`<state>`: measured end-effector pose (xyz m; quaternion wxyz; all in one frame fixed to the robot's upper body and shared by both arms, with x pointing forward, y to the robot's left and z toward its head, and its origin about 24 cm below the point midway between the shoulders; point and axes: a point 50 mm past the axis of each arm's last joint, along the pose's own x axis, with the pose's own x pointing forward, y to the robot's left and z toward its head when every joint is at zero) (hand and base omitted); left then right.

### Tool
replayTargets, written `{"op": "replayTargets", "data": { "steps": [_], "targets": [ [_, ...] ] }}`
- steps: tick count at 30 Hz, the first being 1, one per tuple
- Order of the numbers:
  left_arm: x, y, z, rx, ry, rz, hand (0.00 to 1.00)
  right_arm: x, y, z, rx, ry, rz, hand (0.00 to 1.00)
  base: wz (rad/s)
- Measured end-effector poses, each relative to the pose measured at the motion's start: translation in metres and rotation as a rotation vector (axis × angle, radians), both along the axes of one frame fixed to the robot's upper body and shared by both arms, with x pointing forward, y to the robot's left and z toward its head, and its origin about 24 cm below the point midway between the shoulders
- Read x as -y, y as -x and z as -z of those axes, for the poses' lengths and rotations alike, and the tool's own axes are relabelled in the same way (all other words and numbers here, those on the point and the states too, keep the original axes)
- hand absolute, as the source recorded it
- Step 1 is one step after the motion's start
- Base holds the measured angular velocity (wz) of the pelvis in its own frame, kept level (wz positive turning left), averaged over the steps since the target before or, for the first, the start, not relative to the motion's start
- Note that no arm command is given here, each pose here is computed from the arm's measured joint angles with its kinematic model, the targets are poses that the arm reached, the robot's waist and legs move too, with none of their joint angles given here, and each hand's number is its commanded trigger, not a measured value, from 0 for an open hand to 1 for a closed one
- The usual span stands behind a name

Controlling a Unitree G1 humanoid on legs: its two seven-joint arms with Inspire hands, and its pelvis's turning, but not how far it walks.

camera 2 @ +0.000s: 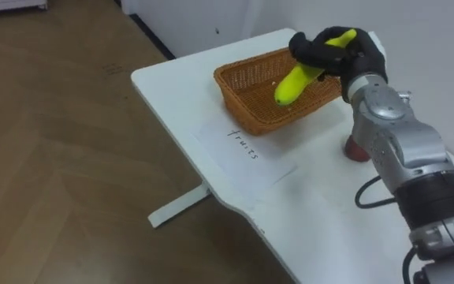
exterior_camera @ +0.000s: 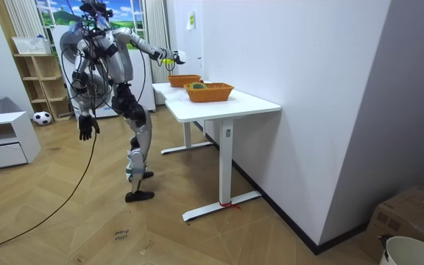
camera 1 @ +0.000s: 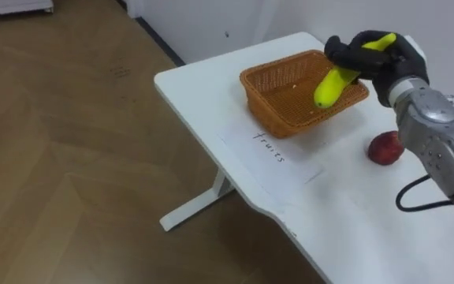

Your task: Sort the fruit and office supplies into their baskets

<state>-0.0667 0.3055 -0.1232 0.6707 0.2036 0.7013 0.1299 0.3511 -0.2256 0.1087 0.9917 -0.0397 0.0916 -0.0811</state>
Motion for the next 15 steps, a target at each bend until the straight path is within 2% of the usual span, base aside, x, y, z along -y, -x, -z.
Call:
{"op": "replayTargets", "data": {
  "steps": [12, 13, 14, 15],
  "targets": [
    [-0.016, -0.009, -0.006, 0.09, -0.095, -0.088, 0.0, 0.026, -0.007, 0.008, -0.047, -0.033, 0.209, 1.0, 0.04],
    [-0.016, -0.014, -0.006, 0.104, -0.094, -0.086, 0.0, 0.027, -0.01, 0.006, -0.05, -0.036, 0.224, 0.83, 0.08],
    [-0.015, -0.02, -0.004, 0.122, -0.09, -0.078, 0.0, 0.028, -0.014, 0.002, -0.045, -0.039, 0.239, 0.56, 0.07],
    [-0.015, -0.026, -0.003, 0.138, -0.089, -0.067, 0.0, 0.029, -0.017, -0.003, -0.039, -0.037, 0.251, 0.25, 0.0]
  ]
}}
